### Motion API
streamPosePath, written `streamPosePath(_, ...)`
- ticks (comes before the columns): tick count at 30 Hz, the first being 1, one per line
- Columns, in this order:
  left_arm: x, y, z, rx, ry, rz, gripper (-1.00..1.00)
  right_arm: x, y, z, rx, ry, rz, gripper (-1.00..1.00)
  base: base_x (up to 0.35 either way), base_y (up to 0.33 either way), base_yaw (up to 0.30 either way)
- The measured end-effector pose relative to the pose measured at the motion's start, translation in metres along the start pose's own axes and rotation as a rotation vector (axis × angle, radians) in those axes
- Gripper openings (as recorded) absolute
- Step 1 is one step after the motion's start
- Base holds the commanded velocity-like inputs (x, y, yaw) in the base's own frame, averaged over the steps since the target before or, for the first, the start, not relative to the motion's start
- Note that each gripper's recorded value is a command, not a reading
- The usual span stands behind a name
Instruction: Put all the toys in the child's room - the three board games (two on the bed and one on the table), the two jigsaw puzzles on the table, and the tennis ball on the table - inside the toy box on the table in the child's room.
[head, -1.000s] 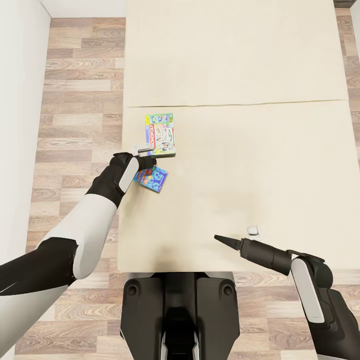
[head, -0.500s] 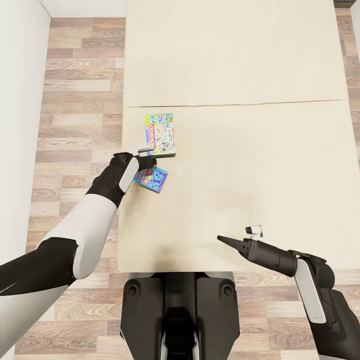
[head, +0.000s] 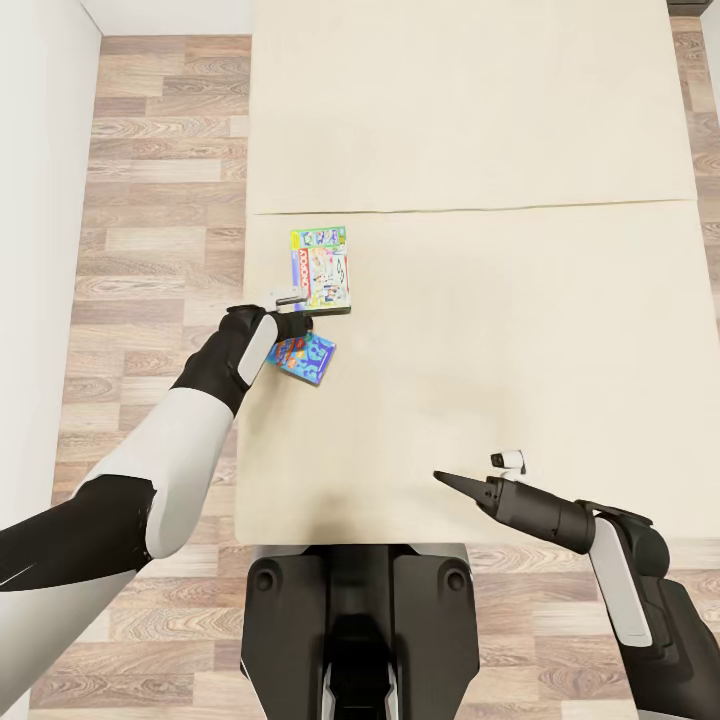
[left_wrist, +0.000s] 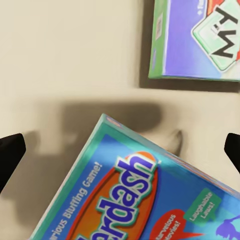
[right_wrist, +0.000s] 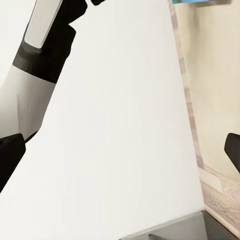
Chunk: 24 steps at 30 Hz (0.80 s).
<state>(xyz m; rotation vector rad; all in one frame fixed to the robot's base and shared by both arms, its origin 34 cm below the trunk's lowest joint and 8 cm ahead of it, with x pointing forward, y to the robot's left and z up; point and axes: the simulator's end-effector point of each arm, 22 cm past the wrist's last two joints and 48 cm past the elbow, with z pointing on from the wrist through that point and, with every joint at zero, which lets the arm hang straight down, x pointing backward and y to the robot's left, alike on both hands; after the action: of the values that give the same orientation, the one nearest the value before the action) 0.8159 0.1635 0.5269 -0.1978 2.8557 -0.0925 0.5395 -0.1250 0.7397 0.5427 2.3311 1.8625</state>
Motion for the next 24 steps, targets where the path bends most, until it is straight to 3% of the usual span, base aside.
streamPosePath(24,-0.0002,0.0013,0.0002,0.000,0.000,-0.002,1.00,0.0011,0.0010,0.0023,-0.005,0.001,0.002,1.00,-0.070,0.000,0.000)
